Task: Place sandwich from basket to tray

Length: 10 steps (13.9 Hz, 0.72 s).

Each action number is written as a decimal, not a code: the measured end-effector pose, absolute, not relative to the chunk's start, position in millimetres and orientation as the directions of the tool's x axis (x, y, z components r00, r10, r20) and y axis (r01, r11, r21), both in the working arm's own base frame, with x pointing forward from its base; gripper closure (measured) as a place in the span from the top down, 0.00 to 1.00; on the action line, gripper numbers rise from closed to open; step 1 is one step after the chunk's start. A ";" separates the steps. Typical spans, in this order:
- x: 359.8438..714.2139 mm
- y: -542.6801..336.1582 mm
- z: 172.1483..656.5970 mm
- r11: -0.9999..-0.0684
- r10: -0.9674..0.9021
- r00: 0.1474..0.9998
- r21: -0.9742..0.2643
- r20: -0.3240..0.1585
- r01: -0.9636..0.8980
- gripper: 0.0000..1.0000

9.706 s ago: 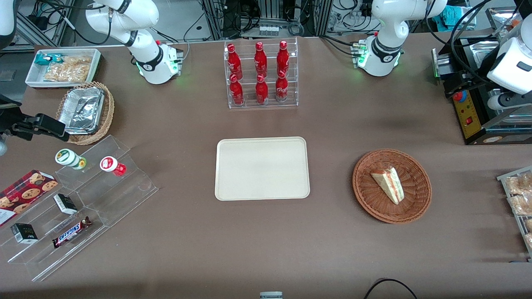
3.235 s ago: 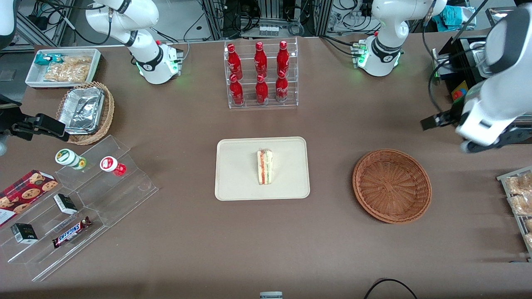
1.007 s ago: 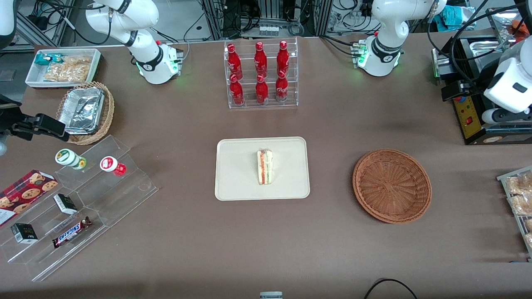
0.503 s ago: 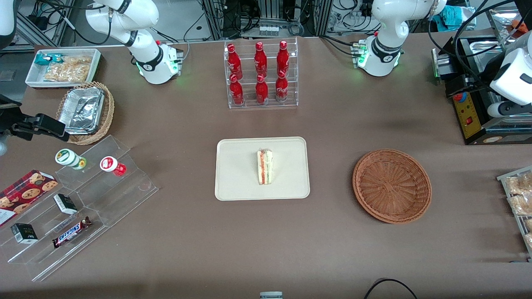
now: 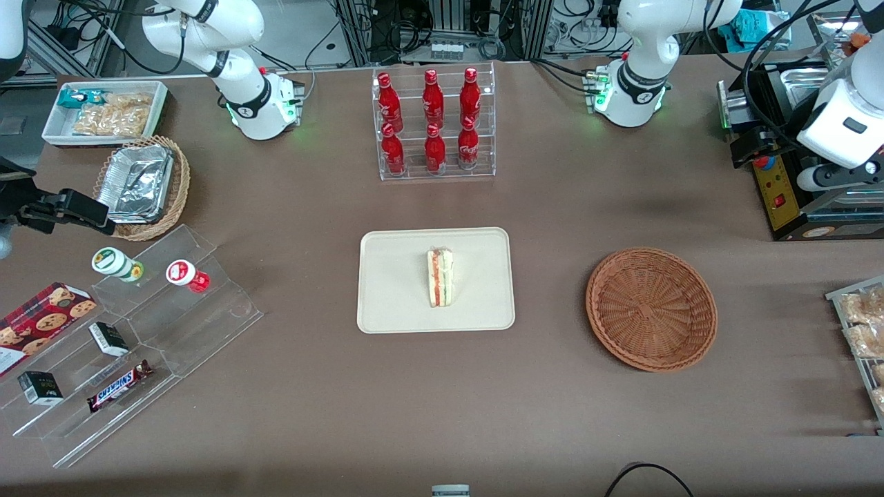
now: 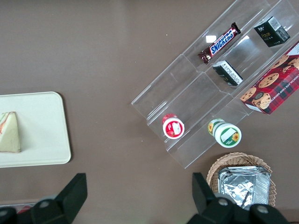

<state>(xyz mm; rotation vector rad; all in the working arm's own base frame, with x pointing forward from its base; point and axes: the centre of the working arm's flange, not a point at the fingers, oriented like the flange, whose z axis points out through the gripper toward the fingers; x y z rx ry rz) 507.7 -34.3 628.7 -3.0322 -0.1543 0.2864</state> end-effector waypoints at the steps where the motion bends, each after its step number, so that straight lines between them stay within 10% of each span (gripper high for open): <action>1: 507.8 -32.4 628.8 -0.991 0.108 0.977 -0.100 -0.183 0.091 1.00; 10: 507.1 -27.9 632.1 -0.991 0.075 0.979 -0.124 -0.187 0.052 1.00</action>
